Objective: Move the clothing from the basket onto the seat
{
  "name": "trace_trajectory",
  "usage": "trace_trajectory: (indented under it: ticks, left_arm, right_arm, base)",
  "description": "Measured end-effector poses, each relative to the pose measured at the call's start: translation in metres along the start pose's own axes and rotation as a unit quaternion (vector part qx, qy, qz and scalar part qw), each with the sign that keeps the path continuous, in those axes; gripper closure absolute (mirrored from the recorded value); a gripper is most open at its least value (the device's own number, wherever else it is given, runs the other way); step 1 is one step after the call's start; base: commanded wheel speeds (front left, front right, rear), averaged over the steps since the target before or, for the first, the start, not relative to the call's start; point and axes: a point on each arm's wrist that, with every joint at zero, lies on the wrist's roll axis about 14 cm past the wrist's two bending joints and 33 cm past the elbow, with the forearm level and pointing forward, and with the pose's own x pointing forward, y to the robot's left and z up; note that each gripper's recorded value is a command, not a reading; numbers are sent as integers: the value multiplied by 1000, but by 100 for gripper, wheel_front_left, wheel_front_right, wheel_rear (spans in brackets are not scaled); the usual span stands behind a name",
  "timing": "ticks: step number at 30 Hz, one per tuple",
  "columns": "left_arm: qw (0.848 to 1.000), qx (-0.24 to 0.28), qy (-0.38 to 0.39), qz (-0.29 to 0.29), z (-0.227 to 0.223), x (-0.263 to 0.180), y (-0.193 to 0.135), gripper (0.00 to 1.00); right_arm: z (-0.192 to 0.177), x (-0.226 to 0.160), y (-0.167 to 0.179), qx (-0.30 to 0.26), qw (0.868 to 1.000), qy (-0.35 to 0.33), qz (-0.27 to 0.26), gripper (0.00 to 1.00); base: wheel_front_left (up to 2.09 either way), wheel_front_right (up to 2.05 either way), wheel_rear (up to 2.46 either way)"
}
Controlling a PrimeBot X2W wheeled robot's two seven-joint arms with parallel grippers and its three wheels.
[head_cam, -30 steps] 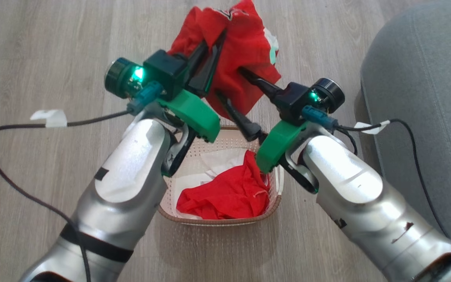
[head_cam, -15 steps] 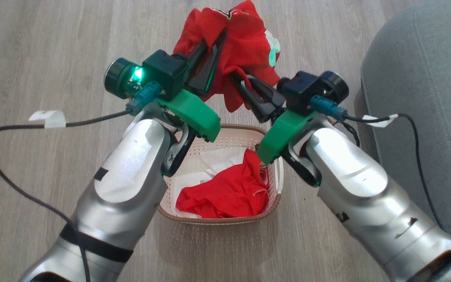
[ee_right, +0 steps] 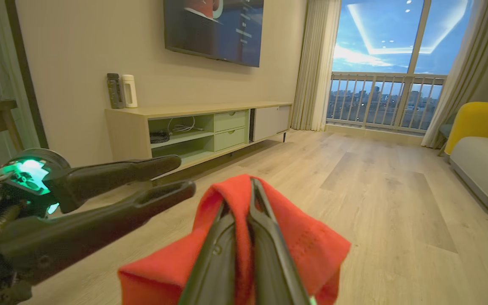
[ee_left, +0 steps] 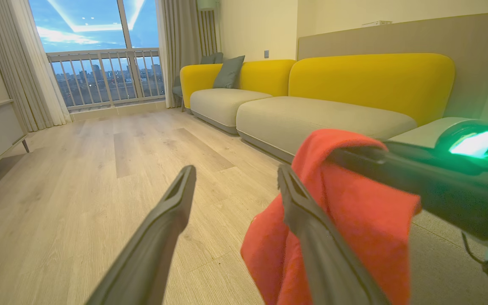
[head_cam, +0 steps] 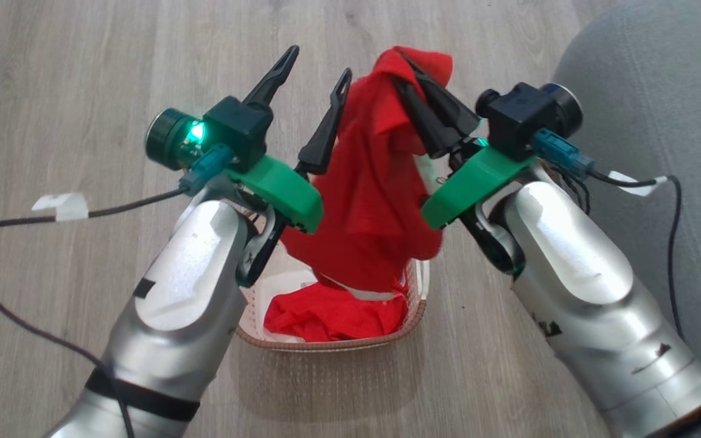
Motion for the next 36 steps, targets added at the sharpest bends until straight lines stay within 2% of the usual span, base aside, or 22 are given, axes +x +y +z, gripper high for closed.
trace_trajectory:
  ticks: [6,12,22,29,36]
  left_arm:
    - [1000,0,4,-1,-5,0,-2,0]
    - [1000,-13,14,-21,-17,2,-17,0]
    - [994,-40,16,-100,-28,20,-81,0]
    - [985,-59,20,-160,-36,28,-133,0]
    - [971,-79,26,-223,-46,32,-179,0]
  right_arm:
    - [6,-17,-21,-3,999,-7,-39,100]
    - [22,-39,-44,-16,996,-21,-79,100]
    - [46,-104,-83,-43,985,-27,-165,100]
    - [69,-154,-106,-67,970,-39,-229,100]
    - [83,-215,-140,-90,942,-47,-320,100]
  base:
    - [0,0,0]
    - [0,0,0]
    - [0,0,0]
    - [0,0,0]
    - [0,0,0]
